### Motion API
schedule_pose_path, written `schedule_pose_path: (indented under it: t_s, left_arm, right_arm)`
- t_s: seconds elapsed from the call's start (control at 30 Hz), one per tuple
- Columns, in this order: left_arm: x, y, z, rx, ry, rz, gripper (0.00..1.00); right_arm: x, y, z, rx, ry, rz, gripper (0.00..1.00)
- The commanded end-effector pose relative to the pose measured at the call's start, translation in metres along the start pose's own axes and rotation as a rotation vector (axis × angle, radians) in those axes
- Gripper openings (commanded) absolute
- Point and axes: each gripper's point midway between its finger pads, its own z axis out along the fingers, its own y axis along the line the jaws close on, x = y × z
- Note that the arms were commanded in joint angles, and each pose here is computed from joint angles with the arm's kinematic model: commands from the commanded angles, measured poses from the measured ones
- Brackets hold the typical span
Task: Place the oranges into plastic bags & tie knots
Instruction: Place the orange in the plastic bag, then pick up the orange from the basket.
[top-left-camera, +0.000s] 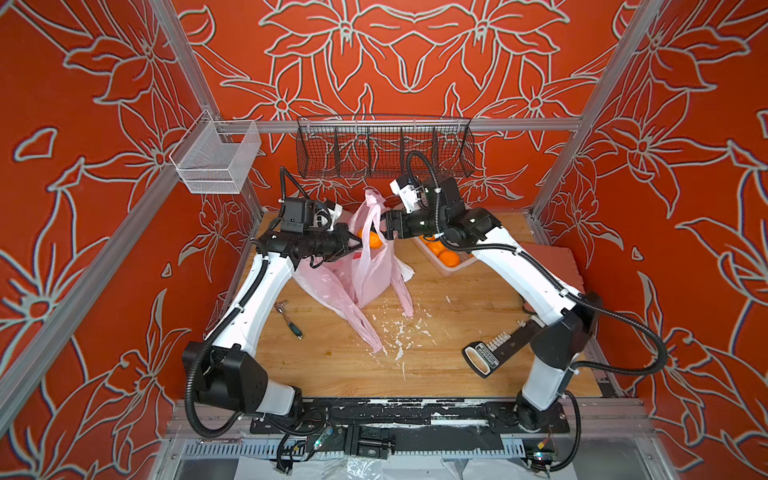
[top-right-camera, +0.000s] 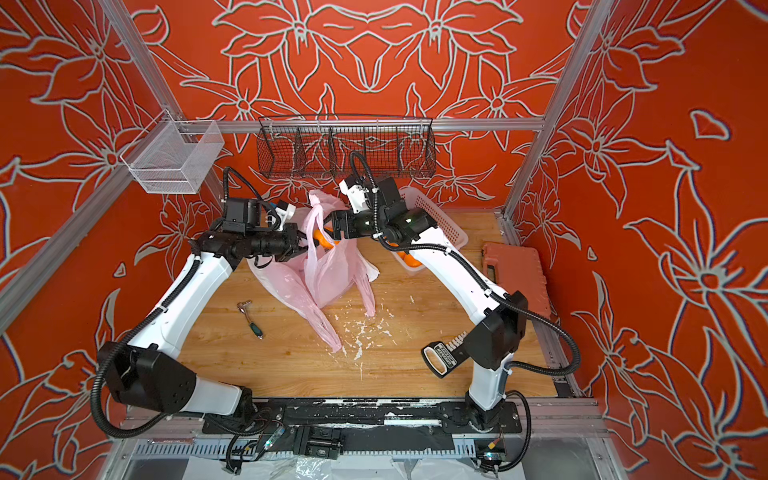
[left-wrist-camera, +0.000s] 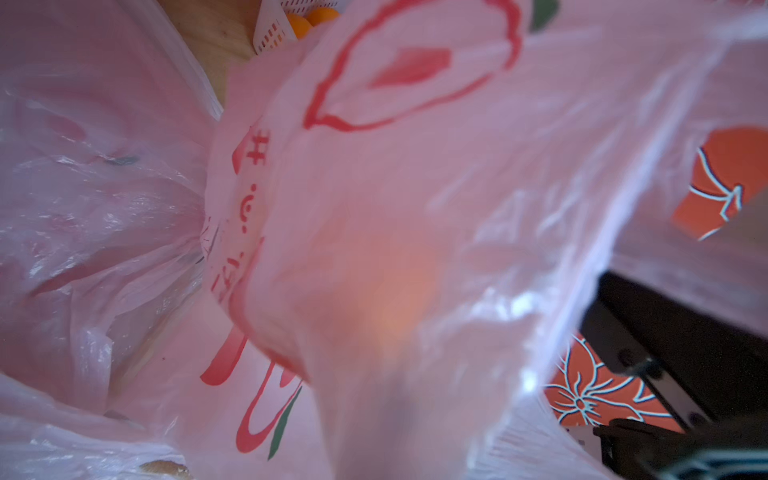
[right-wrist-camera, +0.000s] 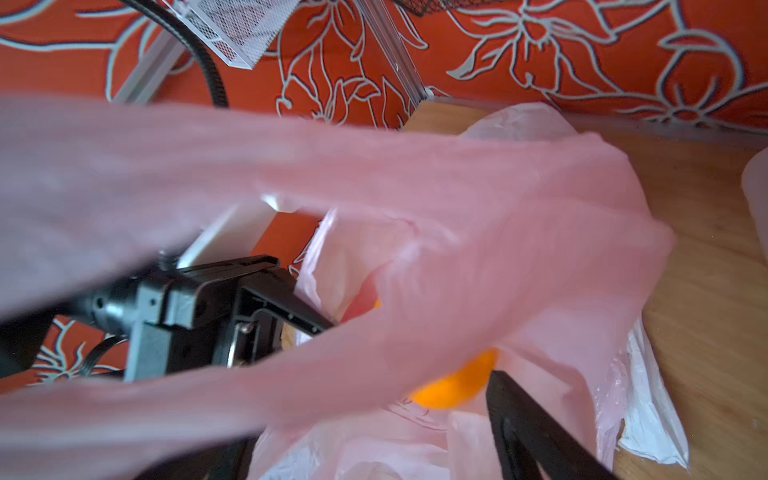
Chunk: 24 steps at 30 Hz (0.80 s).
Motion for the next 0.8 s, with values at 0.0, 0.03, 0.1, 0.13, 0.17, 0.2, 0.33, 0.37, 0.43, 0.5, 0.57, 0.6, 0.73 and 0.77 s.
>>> schedule_pose_path:
  t_s: [0.0,0.03,0.1,0.13,0.17,0.2,0.33,0.37,0.43,0.5,0.57,0.6,0.73,0.77]
  left_arm:
    - [-0.004,-0.001,-0.011,-0.003,-0.039,0.022,0.00]
    - [-0.004,0.001,-0.012,-0.006,-0.042,0.018,0.00]
    - [-0.004,0.006,-0.012,-0.010,-0.042,0.011,0.00]
    - [-0.005,0.007,-0.012,-0.009,-0.039,0.008,0.00]
    - [-0.005,0.007,-0.011,-0.005,-0.035,0.007,0.00]
    - [-0.005,0.008,-0.010,-0.004,-0.031,0.006,0.00]
    - [-0.005,0.004,-0.009,0.015,-0.018,0.017,0.00]
    - [-0.005,0.002,-0.009,0.025,-0.013,0.024,0.00]
    - [-0.004,-0.004,-0.010,0.047,0.001,0.041,0.00]
    - [-0.003,-0.009,-0.012,0.061,0.013,0.058,0.00]
    - [-0.003,-0.011,-0.013,0.061,0.014,0.067,0.00]
    - [-0.004,-0.011,-0.014,0.060,0.011,0.070,0.00]
    - [-0.004,-0.009,-0.012,0.059,0.009,0.060,0.00]
    - [-0.004,-0.009,-0.011,0.062,0.009,0.057,0.00]
  right_arm:
    - [-0.024,0.013,-0.065,0.096,-0.190,-0.105,0.83]
    - [-0.021,-0.001,-0.074,0.170,-0.223,-0.107,0.83]
    - [-0.014,-0.038,-0.104,0.370,-0.299,-0.087,0.80]
    - [-0.007,-0.056,-0.113,0.454,-0.310,-0.069,0.80]
    - [0.001,-0.080,-0.122,0.547,-0.315,-0.035,0.79]
    - [0.011,-0.102,-0.128,0.624,-0.304,0.010,0.79]
    - [0.050,-0.188,-0.124,0.768,-0.138,0.260,0.78]
    - [0.059,-0.205,-0.117,0.774,-0.081,0.310,0.77]
    - [0.067,-0.230,-0.102,0.796,0.000,0.342,0.76]
    - [0.073,-0.252,-0.084,0.819,0.080,0.338,0.76]
    - [0.076,-0.272,-0.068,0.837,0.142,0.337,0.76]
    - [0.077,-0.281,-0.062,0.847,0.157,0.341,0.76]
    - [0.086,-0.313,-0.035,0.832,0.220,0.389,0.76]
    - [0.089,-0.317,-0.027,0.802,0.236,0.398,0.77]
